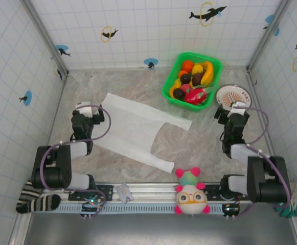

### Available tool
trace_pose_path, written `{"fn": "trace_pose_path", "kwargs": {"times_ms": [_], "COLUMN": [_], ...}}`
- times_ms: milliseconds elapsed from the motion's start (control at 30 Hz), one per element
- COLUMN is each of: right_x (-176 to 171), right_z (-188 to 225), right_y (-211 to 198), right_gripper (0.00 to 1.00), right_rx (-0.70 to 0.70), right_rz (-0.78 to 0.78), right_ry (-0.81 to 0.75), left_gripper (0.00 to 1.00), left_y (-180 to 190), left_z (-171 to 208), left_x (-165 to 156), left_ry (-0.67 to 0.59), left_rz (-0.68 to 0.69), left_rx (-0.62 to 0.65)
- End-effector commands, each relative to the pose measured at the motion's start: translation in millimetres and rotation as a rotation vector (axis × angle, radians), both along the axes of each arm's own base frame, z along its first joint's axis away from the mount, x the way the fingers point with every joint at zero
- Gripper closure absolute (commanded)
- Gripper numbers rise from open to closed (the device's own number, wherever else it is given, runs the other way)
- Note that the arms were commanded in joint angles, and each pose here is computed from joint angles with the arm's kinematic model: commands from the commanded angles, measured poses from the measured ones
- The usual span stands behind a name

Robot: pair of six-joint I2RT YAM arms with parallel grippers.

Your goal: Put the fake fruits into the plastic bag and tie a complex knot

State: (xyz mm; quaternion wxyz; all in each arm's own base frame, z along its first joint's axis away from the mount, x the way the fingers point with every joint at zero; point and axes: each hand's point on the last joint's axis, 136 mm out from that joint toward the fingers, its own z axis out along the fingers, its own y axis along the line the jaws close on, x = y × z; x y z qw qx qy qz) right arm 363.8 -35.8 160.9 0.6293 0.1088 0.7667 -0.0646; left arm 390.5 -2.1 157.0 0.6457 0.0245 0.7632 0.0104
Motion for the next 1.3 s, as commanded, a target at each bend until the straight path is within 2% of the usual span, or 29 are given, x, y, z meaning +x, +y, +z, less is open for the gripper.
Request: {"fn": "trace_pose_path", "kwargs": {"times_ms": [0, 100, 233, 367, 500, 667, 800, 1067, 1267], "right_x": [-5.0, -15.3, -27.4, -38.7, -49.4, -54.2, -52.8, -49.3, -53.4], "right_z": [27.4, 46.3, 64.7, 65.9, 54.1, 40.8, 28.4, -21.8, -40.6], "right_y": [1.6, 5.3, 26.8, 54.1, 76.6, 108.1, 127.5, 146.0, 154.9], "right_gripper": [0.0, 0.0, 0.0, 0.0, 0.0, 0.0, 0.0, 0.0, 0.0], "right_rx": [0.05, 0.123, 0.237, 0.331, 0.377, 0.438, 0.451, 0.47, 0.48], "right_rz": [0.014, 0.027, 0.12, 0.234, 0.317, 0.405, 0.45, 0.454, 0.474], "right_ry": [0.005, -0.006, 0.03, 0.131, 0.271, 0.397, 0.446, 0.601, 0.645], "left_gripper": [0.03, 0.03, 0.03, 0.03, 0.04, 0.06, 0.15, 0.2, 0.24], "left_y": [0.0, -1.5, -15.1, -44.3, -72.5, -118.9, -160.9, -238.5, -280.4], "left_z": [29.8, 54.9, 83.0, 93.7, 87.0, 67.8, 50.7, -11.5, -56.9], "left_x": [-2.6, -4.3, -6.6, -18.1, -38.5, -67.0, -87.0, -112.9, -121.1], "left_ry": [-0.032, -0.034, 0.017, 0.091, 0.192, 0.372, 0.477, 0.704, 0.844], "left_rz": [-0.002, -0.005, -0.049, -0.168, -0.243, -0.315, -0.414, -0.531, -0.582], "left_rx": [-0.028, -0.068, -0.226, -0.406, -0.463, -0.414, -0.373, -0.162, -0.015]}}
